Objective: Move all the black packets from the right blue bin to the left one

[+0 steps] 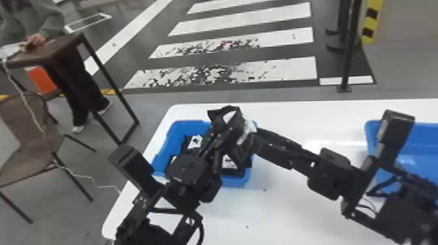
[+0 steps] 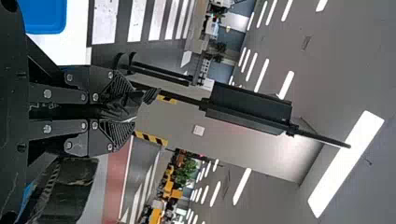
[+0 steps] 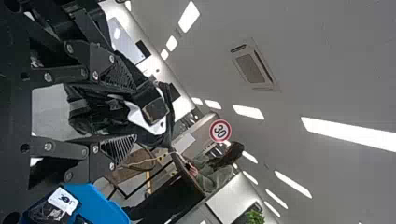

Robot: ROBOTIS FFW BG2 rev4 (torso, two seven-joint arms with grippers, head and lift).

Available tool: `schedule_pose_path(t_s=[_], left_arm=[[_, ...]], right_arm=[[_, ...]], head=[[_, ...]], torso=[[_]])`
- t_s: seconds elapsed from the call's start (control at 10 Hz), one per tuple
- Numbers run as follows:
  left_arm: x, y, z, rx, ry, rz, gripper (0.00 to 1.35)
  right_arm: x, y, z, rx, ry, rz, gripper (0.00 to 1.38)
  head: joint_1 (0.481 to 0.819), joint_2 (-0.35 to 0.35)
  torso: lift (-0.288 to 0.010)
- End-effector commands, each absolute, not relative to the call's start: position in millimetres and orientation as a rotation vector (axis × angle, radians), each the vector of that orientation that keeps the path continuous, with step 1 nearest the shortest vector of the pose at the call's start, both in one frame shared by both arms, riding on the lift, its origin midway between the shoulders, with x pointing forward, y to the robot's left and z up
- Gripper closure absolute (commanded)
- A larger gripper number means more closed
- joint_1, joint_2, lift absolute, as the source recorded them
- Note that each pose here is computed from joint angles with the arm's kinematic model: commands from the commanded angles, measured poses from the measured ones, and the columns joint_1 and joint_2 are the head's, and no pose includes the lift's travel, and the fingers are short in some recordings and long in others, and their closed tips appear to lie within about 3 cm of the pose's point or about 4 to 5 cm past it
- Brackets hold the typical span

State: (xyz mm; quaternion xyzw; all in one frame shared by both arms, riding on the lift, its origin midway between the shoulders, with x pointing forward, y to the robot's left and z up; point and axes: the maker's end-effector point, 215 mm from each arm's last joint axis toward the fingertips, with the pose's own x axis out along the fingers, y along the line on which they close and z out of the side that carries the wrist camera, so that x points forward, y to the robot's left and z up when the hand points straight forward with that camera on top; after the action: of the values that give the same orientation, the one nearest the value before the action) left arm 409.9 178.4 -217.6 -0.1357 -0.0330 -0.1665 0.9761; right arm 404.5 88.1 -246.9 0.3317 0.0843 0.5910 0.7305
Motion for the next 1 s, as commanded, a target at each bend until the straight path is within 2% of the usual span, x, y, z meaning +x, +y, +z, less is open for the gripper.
schedule_pose_path(t_s=[0.0,0.1,0.2,0.3,0.4,0.5,0.6,0.7,0.8,0.9], left_arm=[[413.4,193.0,-205.2,-0.265,-0.107,-0.304,1.21],[424.1,208.4,-205.0,-0.216,-0.12,-0.257,1.21],[452.9,238.9,-225.0,-0.128,-0.123,-0.176,1.21],[491.1,269.5,-265.5,-0.081,-0.086,-0.112,1.21],[520.6,295.1,-295.5,-0.023,-0.049,-0.055,0.99],[533.6,310.8,-315.9,-0.001,-0.005,-0.032,0.3],[526.4,310.7,-298.7,0.004,-0.075,-0.05,0.0],[514.9,296.0,-269.7,-0.044,-0.175,-0.096,0.09],[498.1,278.3,-249.3,-0.093,-0.21,-0.128,0.28],[476.7,263.8,-226.6,-0.094,-0.246,-0.152,0.39]], right_arm=[[404.5,87.1,-250.3,0.744,0.194,1.295,0.05],[404.2,86.6,-250.7,0.759,0.198,1.294,0.16],[402.3,84.6,-252.2,0.797,0.2,1.284,0.21],[401.9,84.1,-252.4,0.816,0.202,1.281,0.23],[402.6,83.3,-252.1,0.816,0.201,1.279,0.23],[402.1,82.2,-249.4,0.811,0.193,1.28,0.23],[406.2,69.2,-247.0,0.791,0.167,1.252,0.23],[419.4,43.9,-245.3,0.779,0.132,1.19,0.23],[432.5,15.9,-244.9,0.743,0.095,1.124,0.23],[441.6,-12.6,-243.1,0.664,0.056,1.052,0.23]], head=[[0.695,0.35],[0.695,0.35],[0.695,0.35],[0.695,0.35],[0.695,0.35],[0.693,0.35],[0.694,0.35],[0.692,0.35],[0.687,0.35],[0.676,0.35]], torso=[[-0.14],[-0.14],[-0.14],[-0.14],[-0.14],[-0.14],[-0.14],[-0.14],[-0.14],[-0.14]])
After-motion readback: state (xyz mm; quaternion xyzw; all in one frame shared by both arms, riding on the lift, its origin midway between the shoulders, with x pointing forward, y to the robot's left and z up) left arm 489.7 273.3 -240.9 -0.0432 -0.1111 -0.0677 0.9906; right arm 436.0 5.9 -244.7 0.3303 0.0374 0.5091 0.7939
